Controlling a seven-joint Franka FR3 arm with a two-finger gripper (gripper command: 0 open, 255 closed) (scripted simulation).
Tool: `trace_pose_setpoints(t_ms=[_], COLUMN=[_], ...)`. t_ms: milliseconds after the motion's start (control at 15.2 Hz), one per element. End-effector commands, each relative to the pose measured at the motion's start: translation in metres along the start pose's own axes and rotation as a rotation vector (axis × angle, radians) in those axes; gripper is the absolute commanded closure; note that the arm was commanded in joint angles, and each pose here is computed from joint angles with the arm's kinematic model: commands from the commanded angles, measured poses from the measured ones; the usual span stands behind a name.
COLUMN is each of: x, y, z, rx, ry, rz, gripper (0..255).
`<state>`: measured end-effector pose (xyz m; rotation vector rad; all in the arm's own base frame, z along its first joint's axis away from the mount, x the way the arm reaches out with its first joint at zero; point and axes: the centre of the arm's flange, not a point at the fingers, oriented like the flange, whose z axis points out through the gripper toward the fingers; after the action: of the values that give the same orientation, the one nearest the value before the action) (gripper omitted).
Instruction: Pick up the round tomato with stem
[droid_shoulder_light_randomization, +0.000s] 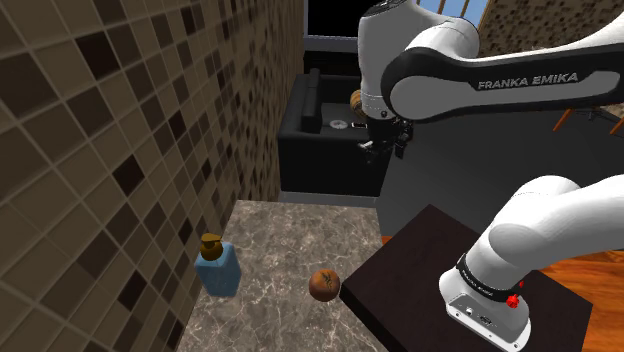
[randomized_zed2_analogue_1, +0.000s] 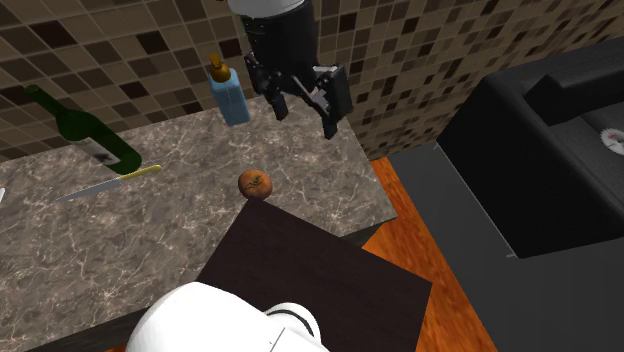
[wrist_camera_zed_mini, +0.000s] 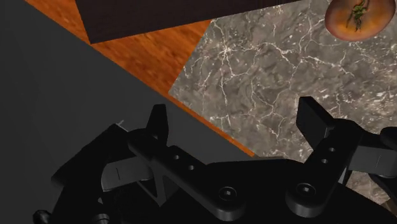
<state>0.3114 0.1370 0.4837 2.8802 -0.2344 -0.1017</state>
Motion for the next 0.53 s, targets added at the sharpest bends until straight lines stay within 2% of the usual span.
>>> trace_pose_setpoints(t_ms=[0, 462], x=[-0.002, 0.003], y=[-0.023, -0.102], z=[0.016, 0.075], rx=[-0.02, -0.089], ry=[-0.029, -0.13], rz=[0.055, 0.229], gripper=[0, 0])
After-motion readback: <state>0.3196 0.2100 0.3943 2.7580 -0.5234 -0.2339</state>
